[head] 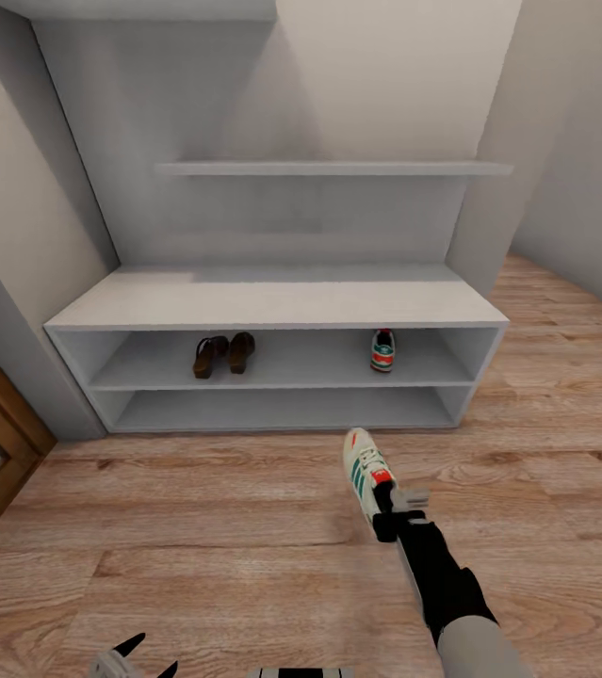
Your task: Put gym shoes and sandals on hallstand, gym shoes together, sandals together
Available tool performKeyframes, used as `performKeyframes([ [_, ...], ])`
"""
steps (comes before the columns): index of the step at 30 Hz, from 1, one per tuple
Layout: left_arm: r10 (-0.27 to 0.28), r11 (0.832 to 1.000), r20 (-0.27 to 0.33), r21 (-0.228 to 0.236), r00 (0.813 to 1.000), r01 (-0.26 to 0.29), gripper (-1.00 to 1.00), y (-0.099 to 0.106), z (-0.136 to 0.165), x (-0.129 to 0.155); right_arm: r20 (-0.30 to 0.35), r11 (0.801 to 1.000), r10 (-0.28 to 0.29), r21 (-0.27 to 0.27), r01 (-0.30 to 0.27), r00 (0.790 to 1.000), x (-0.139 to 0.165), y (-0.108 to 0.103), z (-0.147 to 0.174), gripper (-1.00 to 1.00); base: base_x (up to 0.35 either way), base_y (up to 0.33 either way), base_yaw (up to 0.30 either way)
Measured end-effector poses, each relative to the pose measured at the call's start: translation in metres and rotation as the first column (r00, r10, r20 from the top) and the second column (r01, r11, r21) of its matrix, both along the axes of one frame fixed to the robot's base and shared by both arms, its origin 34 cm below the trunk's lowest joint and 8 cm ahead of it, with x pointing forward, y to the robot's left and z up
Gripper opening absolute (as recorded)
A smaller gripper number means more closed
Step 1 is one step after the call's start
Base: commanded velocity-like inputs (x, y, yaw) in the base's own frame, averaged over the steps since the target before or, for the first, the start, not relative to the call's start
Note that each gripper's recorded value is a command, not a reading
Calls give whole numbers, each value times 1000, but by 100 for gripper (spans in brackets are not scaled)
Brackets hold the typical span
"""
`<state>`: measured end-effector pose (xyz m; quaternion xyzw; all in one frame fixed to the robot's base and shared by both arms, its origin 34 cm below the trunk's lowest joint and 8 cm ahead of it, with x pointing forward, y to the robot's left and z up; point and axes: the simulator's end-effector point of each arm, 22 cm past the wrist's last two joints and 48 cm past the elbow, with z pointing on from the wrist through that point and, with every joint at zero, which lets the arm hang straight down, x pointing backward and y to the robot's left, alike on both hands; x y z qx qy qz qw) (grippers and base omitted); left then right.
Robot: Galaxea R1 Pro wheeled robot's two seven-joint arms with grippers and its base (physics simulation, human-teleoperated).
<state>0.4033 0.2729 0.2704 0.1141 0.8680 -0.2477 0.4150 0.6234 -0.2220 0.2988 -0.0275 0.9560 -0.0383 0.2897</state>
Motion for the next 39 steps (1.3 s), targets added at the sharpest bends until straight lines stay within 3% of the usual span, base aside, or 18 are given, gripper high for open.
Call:
performKeyframes([
  [3,-18,1000,1,-13,1000,18,100,-3,2,-2,7,999,-23,-38,23,1000,12,-8,8,-100,0,0,0],
  [7,-35,999,2,-26,999,35,100,-6,4,-4,47,978,-141,-146,146,989,26,-43,26,-100,0,0,0],
  [11,-40,999,0,-28,999,40,100,-7,4,-5,69,959,-236,-144,244,969,30,-54,34,-100,0,0,0],
  [13,-42,999,-2,-28,999,42,100,-7,3,-6,70,957,-251,-131,259,965,31,-51,35,-100,0,0,0],
  [25,-50,998,-13,-31,999,50,100,-10,1,-8,79,959,-247,-123,256,966,36,-44,39,-100,0,0,0],
  [32,-79,995,3,-55,997,80,100,-14,8,-7,130,957,-250,-114,265,959,50,-47,58,-100,0,0,0],
  [39,-113,990,-6,-90,994,112,100,-23,11,-13,184,971,-167,-137,194,969,72,-25,80,-100,0,0,0],
])
